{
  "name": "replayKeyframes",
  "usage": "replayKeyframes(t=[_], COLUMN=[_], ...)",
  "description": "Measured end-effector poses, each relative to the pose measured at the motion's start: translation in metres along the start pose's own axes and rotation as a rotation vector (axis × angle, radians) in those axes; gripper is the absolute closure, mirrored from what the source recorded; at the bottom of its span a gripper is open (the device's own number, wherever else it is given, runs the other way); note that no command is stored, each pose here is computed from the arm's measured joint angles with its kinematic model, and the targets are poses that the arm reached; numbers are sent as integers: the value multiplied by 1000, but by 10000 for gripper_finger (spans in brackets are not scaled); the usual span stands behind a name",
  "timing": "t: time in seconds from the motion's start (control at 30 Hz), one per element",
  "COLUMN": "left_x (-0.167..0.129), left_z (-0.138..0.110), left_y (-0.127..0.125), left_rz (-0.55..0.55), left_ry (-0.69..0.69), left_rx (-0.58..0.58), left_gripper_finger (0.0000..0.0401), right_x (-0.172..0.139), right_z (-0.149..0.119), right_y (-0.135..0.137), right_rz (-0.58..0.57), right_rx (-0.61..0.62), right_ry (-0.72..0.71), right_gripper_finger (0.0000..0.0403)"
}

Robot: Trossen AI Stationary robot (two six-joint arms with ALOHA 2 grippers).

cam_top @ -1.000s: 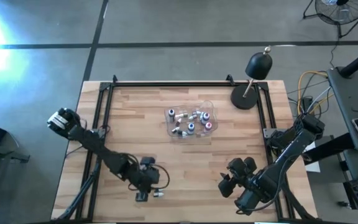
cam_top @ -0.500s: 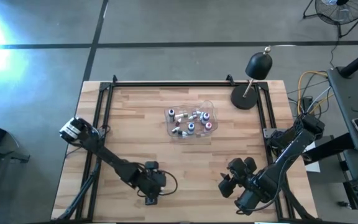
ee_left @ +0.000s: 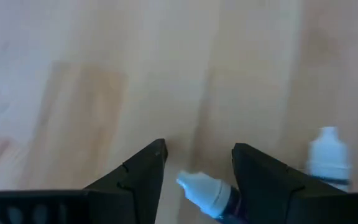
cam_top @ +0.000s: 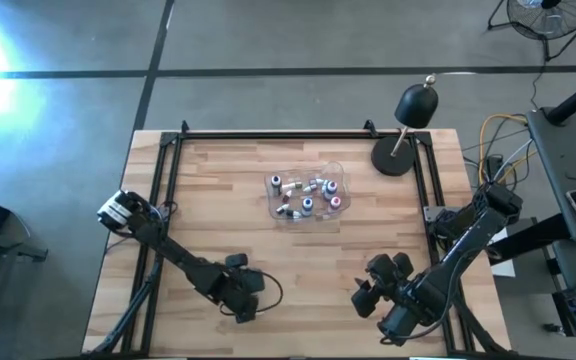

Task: Pick & Place food coloring
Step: Put the small violet food coloring bottle into the transparent bin

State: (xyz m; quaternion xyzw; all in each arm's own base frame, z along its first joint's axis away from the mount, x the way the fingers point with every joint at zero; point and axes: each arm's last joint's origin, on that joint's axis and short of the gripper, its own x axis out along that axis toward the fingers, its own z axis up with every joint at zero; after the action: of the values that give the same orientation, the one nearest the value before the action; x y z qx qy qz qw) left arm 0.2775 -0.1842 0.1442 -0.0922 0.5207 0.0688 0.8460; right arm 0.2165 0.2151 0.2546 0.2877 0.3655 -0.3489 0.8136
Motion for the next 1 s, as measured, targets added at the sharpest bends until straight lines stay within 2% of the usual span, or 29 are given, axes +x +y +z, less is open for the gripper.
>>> replayKeyframes(t=[0.1,0.37,0.57,0.7,0.9,1.0], left_x=[-2,-7,-22,-39,-58,-55], left_z=[-2,2,19,30,21,11], left_y=[3,6,10,17,20,25], left_rz=[29,49,41,8,-16,-48], left_ry=[18,41,21,-19,8,84], left_rx=[-40,-242,-249,-136,314,373], left_gripper_finger=[229,229,229,229,229,229], right_x=[1,6,7,7,7,7], right_z=[-1,-3,-4,-4,-4,-4], right_y=[-1,-4,-5,-6,-6,-6], right_rz=[-4,-21,-25,-27,-27,-26], right_rx=[-1,32,35,34,31,32], right_ry=[-1,-6,-8,-8,-9,-9], right_gripper_finger=[216,216,216,216,216,216])
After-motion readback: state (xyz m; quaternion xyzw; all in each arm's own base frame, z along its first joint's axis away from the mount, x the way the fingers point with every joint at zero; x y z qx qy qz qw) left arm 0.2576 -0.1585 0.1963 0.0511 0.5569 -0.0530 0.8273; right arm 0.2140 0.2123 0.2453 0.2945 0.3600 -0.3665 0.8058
